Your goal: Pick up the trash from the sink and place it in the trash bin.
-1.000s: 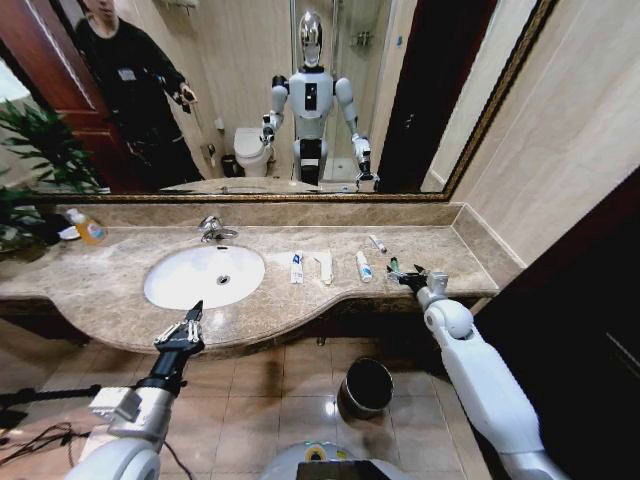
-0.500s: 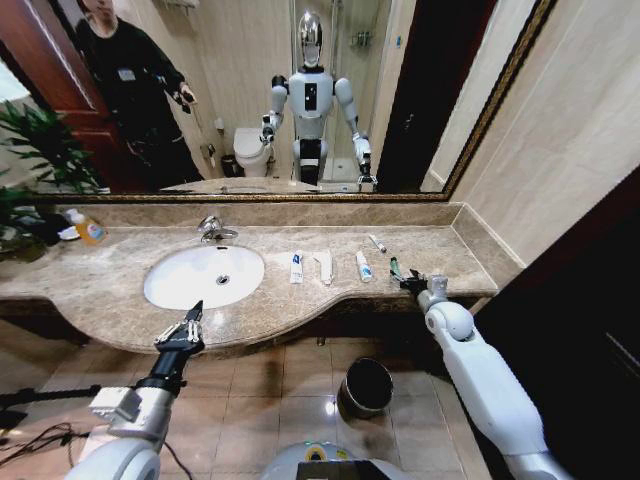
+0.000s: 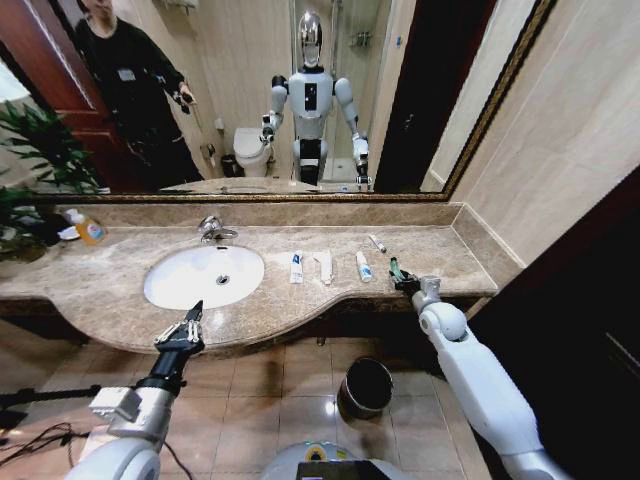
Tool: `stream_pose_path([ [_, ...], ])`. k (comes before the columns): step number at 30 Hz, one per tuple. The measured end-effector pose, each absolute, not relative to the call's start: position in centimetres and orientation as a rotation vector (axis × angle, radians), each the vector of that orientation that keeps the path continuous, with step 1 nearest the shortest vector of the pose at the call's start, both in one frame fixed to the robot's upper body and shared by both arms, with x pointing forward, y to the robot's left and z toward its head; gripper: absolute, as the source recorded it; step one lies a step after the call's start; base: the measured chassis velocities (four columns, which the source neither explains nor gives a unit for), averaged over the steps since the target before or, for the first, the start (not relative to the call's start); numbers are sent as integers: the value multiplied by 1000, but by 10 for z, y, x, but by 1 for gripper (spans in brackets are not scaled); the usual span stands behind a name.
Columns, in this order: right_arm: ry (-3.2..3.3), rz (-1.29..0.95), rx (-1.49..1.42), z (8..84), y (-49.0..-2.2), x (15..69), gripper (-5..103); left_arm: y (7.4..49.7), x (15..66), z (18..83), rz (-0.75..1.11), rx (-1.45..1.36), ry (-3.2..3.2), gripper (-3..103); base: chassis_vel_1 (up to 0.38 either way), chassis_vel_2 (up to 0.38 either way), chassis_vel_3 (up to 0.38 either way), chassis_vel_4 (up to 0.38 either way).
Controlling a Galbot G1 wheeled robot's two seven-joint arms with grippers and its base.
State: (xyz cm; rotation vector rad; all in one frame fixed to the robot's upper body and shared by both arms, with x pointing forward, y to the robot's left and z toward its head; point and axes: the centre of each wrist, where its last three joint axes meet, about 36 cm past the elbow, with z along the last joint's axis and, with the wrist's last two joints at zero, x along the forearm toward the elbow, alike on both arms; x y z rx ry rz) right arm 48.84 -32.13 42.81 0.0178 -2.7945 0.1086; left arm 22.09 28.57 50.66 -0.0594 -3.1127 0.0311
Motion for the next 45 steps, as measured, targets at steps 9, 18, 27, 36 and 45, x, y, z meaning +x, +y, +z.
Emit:
stream_pose_path([
  [9, -2798, 147, 15, 428, -320, 487, 7, 286, 221, 507, 31, -59, -3113, 0, 0, 0, 0, 0],
  [18, -2876, 157, -6, 456, -322, 467, 0, 286, 221, 507, 31, -59, -3113, 0, 0, 0, 0, 0],
  [27, -2887, 146, 66, 487, -333, 379, 0, 286, 221, 507, 31, -59, -3113, 0, 0, 0, 0, 0],
  [36, -2737, 89, 126, 452, -346, 306, 0, 286, 221, 507, 31, -59, -3113, 0, 0, 0, 0, 0],
  [45, -2633, 143, 239, 356, -344, 278, 0, 286, 221, 507, 31, -59, -3113, 0, 0, 0, 0, 0],
])
